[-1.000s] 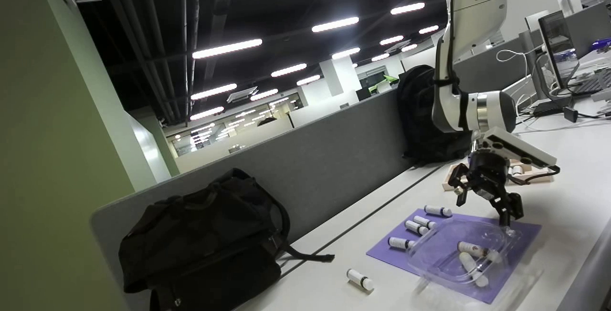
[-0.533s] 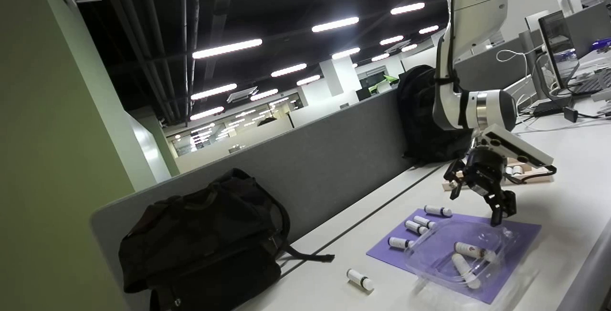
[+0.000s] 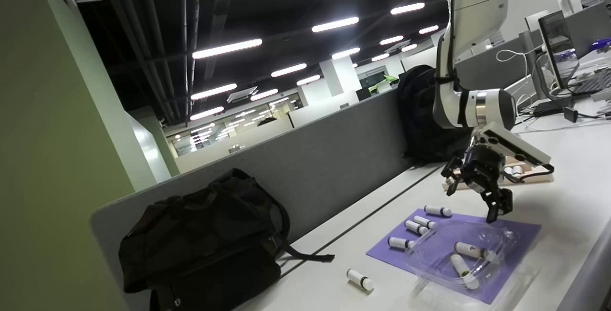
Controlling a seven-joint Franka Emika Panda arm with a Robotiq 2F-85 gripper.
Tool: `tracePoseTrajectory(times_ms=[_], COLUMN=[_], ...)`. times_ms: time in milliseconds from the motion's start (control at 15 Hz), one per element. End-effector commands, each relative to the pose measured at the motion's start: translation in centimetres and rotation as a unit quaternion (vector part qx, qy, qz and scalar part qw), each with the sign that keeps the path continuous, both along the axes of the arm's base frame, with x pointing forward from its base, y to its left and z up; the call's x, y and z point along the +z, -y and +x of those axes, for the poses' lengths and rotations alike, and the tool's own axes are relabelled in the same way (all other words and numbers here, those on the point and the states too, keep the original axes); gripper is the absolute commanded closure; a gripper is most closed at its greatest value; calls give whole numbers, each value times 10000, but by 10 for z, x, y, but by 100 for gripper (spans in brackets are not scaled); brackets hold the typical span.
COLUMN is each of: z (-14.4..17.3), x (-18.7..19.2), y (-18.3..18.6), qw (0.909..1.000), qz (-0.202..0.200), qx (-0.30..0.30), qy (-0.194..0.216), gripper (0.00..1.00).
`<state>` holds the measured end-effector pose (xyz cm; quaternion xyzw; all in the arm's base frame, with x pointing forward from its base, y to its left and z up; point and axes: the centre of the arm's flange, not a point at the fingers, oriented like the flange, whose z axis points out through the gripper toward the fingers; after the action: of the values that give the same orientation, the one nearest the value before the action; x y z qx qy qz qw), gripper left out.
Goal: Open the plastic box on the table
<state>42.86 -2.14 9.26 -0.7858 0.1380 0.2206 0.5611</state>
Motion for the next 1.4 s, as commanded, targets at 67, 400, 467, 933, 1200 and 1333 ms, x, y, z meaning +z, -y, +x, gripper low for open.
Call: tracePoseTrajectory(times_ms=[67,400,467,933,1200,1333], z=[-1,-12,-12,-14,-18,-18], x=[8,7,5,-8,-15,-16], y=[6,16,17,10,1,-3], qw=[9982,9937,9931,9920,9913,9923], qz=[-125,-288,-329,-325,-283,-249], qx=[165,362,365,416,485,485], qy=[-554,-1019,-1067,-1147,-1187,-1115], gripper=[0,0,0,0,0,0])
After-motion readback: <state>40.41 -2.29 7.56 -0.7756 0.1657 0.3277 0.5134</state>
